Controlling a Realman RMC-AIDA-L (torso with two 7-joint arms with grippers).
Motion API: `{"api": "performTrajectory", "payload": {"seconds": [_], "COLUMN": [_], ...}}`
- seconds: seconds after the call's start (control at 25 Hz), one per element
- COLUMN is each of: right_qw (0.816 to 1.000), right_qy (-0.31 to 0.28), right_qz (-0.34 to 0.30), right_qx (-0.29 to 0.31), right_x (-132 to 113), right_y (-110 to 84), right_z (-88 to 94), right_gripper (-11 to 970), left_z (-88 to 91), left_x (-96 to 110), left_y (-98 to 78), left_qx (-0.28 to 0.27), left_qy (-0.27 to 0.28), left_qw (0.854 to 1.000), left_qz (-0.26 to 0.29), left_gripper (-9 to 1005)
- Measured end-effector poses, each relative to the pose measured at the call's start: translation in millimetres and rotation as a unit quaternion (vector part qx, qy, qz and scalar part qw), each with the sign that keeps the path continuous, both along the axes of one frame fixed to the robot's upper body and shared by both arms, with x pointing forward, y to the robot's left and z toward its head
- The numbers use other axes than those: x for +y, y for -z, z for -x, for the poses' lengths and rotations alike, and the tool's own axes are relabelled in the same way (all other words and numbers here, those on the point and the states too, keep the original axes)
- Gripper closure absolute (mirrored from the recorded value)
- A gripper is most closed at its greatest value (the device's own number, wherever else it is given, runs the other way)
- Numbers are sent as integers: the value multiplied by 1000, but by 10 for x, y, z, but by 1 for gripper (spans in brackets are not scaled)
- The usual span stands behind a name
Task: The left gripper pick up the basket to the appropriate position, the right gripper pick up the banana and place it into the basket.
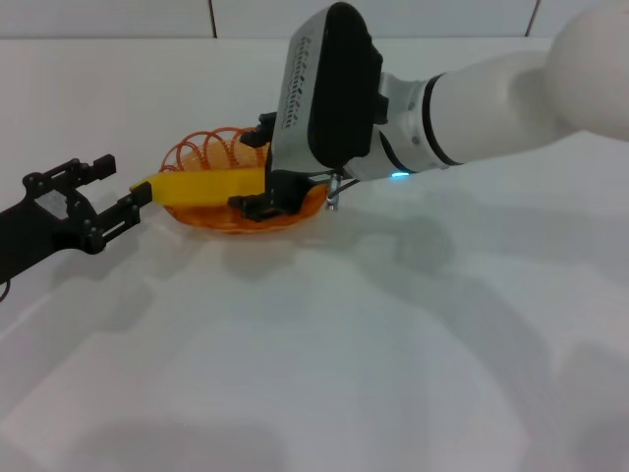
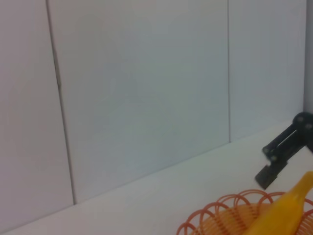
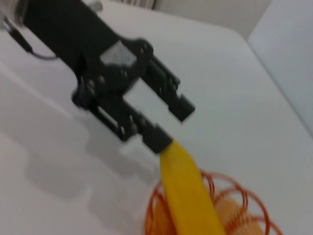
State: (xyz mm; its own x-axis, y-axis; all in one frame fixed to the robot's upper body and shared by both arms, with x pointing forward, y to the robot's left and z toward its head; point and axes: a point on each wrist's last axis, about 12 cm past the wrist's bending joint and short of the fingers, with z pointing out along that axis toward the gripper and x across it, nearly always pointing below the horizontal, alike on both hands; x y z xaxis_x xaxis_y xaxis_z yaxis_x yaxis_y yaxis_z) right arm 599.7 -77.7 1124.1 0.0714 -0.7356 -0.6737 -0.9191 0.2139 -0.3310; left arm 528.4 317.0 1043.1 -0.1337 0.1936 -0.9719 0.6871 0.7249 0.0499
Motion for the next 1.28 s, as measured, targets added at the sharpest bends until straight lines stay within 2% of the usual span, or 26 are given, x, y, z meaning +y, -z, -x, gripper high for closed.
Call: {"api": "performTrajectory", "payload": {"seconds": [0.04, 0.24, 0.48, 0.72, 1.08, 1.28], "right_qw": [1000, 999, 997, 988, 971, 963], "right_qy": [-4, -8, 1, -11, 20, 52], "right_qz": [-14, -35, -75, -147, -230, -255], "right_qx": [-1, -1, 10, 41, 66, 63], "right_x": [-26, -144, -420, -800, -1409, -1639], "right_y": [-48, -141, -202, -219, 31, 174], "right_z": [64, 159, 252, 307, 299, 295], "right_gripper": [202, 188, 186, 189, 190, 191], "left_z": [1, 14, 27, 66, 67, 66], "left_x": [2, 12, 39, 53, 48, 50], "left_y": [0, 8, 5, 13, 12, 8], "left_qx": [0, 1, -3, -17, -20, -22], "left_qy": [-1, -3, -12, -20, -19, -19], "left_qw": [1000, 1000, 1000, 1000, 1000, 1000], "left_qz": [0, 1, 5, 10, 10, 10], "left_gripper": [405, 405, 405, 405, 405, 405]}}
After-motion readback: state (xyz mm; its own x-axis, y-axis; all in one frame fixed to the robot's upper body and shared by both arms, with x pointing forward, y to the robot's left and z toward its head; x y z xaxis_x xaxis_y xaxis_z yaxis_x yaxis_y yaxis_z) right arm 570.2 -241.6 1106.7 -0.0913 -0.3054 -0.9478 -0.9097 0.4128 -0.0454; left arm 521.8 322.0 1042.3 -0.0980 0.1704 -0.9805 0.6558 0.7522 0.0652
